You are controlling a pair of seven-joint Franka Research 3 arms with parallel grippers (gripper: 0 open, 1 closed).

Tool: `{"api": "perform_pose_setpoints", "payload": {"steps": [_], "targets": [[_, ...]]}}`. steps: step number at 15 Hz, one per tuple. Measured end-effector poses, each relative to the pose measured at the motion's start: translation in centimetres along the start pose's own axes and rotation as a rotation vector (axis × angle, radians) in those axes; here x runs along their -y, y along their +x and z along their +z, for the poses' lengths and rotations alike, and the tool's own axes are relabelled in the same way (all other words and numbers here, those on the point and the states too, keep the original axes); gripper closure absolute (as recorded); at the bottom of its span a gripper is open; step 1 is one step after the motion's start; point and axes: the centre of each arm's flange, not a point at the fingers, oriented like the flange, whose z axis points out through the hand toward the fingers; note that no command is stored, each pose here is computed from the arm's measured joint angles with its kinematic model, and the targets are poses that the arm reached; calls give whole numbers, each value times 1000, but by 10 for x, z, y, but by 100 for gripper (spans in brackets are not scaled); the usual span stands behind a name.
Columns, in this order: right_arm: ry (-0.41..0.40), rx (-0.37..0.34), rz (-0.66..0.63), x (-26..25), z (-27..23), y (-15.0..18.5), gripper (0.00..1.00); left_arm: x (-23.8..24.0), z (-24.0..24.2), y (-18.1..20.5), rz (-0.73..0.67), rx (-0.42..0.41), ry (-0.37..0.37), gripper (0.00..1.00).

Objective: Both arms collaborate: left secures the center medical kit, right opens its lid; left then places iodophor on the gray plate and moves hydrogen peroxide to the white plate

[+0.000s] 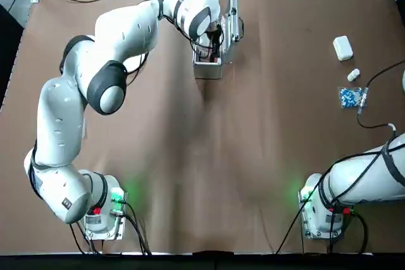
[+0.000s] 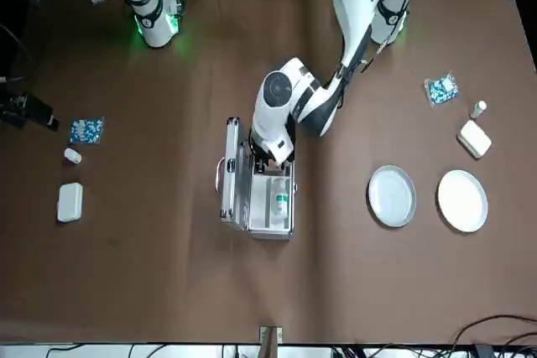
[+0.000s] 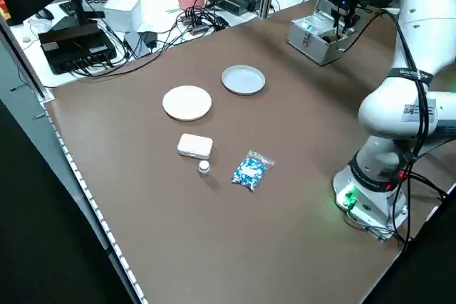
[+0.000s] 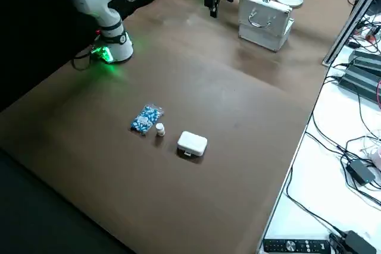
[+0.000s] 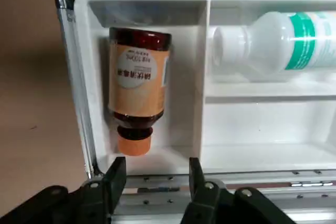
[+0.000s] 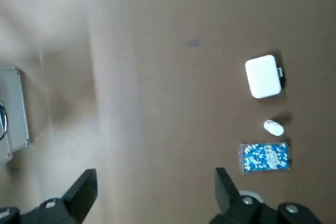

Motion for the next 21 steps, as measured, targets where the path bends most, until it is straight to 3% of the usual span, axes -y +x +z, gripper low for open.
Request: {"api": "perform_pose_setpoints", "payload": {"steps": [10,21], "targets": [[0,-24,-7,-3,-19,-11,1,7,8,-3,51,-62,-18,44],[-78,-3,-71,-4,-23,-17,1,9,27,3,55,-85,0,44]]}}
